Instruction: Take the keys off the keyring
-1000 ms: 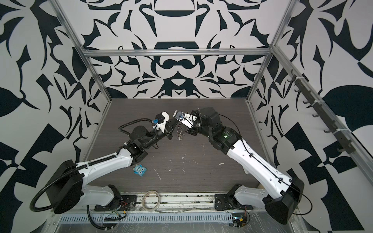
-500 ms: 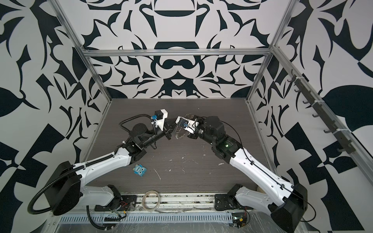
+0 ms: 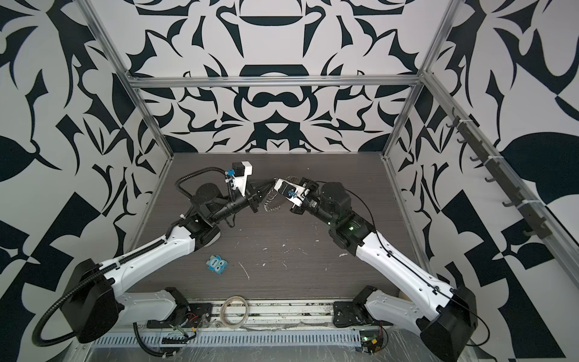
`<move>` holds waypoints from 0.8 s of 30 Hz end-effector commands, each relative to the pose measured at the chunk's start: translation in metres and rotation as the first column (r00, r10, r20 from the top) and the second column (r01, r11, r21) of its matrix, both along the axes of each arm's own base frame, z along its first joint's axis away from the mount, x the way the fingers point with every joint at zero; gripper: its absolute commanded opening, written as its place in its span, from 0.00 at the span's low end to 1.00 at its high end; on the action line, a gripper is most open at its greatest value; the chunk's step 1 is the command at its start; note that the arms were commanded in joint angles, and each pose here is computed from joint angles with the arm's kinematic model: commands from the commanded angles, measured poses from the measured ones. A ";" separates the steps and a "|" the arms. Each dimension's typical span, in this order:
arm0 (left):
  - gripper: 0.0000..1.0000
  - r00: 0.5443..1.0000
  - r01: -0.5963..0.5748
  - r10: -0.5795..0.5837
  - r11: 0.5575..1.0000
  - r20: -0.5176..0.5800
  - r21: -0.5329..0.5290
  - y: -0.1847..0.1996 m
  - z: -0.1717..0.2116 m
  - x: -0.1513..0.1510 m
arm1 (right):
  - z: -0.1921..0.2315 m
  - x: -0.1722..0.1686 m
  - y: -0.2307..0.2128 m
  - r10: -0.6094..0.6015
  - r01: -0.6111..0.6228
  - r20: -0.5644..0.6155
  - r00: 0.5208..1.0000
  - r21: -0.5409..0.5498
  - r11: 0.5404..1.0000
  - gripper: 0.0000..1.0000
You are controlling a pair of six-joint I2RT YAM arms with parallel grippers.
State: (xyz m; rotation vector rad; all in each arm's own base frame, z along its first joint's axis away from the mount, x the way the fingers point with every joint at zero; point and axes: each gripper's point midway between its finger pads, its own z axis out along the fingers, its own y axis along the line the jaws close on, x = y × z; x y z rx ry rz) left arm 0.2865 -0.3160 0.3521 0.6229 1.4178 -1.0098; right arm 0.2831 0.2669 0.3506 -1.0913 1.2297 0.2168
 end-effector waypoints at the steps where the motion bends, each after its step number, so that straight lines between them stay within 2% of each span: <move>1: 0.00 0.993 -0.107 0.108 0.994 0.040 -0.025 0.021 0.038 0.009 | 0.005 -0.005 0.005 0.039 -0.038 -0.015 0.999 0.081 0.996 0.00; 8: 0.00 0.989 -0.148 0.147 0.989 0.034 0.016 0.028 0.044 0.010 | -0.004 0.002 0.008 0.033 -0.026 -0.060 0.998 0.124 0.992 0.00; 18: 0.00 0.989 -0.140 0.138 0.989 0.044 0.054 0.025 0.052 0.009 | -0.022 0.008 0.010 0.023 -0.007 -0.137 0.990 0.119 0.993 0.00; 24: 0.00 0.988 -0.151 0.148 0.987 0.048 0.060 0.025 0.052 0.008 | -0.028 0.013 0.013 0.018 0.000 -0.162 0.987 0.115 0.993 0.08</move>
